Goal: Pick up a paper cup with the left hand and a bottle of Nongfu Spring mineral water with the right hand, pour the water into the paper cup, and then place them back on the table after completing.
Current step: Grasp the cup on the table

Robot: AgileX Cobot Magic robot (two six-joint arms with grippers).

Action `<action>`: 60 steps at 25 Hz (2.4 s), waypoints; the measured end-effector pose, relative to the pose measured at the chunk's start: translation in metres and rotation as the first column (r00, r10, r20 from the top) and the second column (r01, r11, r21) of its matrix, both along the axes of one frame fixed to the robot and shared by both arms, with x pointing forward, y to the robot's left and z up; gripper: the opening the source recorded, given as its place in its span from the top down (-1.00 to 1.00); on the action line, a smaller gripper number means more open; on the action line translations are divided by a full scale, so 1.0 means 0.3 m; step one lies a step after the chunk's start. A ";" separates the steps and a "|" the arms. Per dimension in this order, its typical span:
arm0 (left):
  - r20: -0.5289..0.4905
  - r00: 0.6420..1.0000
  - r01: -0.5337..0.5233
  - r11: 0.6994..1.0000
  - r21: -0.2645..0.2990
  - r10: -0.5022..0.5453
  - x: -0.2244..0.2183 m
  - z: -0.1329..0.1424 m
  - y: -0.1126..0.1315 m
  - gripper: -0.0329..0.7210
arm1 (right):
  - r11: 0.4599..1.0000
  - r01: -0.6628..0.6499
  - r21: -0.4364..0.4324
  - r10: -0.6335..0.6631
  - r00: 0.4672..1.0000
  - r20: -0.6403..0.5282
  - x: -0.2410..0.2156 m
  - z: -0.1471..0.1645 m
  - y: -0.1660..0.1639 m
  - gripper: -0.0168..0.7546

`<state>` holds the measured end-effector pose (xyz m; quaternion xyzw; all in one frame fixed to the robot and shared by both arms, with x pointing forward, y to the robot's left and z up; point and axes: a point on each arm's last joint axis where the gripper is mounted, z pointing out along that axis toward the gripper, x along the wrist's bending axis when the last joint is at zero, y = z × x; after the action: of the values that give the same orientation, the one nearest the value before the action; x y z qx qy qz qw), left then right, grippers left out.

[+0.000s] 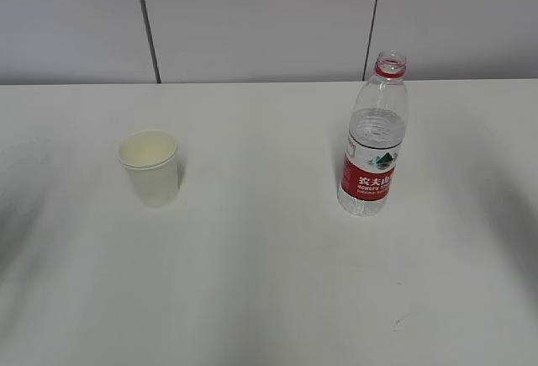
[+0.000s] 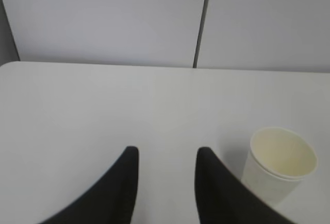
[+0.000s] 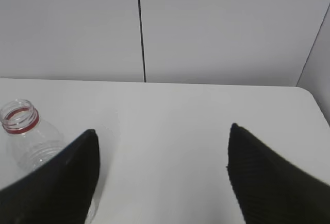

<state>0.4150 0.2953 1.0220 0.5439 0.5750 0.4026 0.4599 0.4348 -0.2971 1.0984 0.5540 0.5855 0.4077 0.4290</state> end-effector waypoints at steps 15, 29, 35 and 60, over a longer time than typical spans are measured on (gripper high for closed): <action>0.008 0.978 0.210 0.977 0.017 -0.210 0.169 -0.290 -0.122 0.28 | 1.000 -0.018 0.008 0.017 0.998 0.057 0.121 -0.102 0.007 -0.53; -0.121 0.926 0.360 0.933 -0.006 -0.358 0.127 -0.468 -0.160 0.28 | 0.998 -0.031 0.052 0.023 0.989 0.146 0.054 -0.238 0.011 -0.53; -0.096 0.895 0.438 0.899 0.006 -0.436 0.143 -0.458 -0.186 0.21 | 0.998 -0.035 0.054 0.024 0.984 0.179 0.056 -0.228 0.012 -0.53; -0.015 0.858 0.514 0.857 0.038 -0.514 0.463 -0.575 -0.301 -0.76 | 0.997 -0.044 0.056 0.028 0.965 0.262 0.058 -0.202 0.014 -0.53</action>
<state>0.5539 0.2049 0.8495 0.6874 0.4018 0.2759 0.5384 0.4521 -0.2930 1.0377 0.4976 0.5214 0.5024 0.4776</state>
